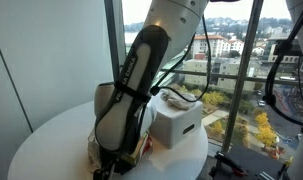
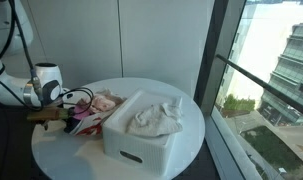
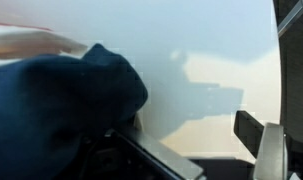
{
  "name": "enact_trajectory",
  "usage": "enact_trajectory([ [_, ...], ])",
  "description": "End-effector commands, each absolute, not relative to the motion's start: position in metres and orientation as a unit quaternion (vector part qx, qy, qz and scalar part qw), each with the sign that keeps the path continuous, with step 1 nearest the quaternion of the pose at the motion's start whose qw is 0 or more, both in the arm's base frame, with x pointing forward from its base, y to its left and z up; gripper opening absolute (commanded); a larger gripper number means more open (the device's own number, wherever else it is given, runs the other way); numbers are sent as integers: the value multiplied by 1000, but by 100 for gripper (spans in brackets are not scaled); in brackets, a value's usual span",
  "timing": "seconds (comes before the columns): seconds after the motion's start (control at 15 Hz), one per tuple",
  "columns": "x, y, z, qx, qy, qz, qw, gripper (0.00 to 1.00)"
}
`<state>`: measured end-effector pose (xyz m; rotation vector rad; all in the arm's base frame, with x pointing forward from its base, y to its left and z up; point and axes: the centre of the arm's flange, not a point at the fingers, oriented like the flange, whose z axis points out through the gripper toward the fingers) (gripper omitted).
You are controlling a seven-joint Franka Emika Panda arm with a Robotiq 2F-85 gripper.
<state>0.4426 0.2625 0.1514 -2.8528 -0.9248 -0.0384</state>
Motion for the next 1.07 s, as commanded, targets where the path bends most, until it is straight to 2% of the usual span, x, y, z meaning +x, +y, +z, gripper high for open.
enact_trajectory([
  [0.0, 454, 266, 156, -947, -315, -23, 54, 100],
  [0.53, 463, 254, 160, -945, -325, -38, 25, 100],
  [1.0, 463, 256, 175, -943, -329, -47, 30, 100],
])
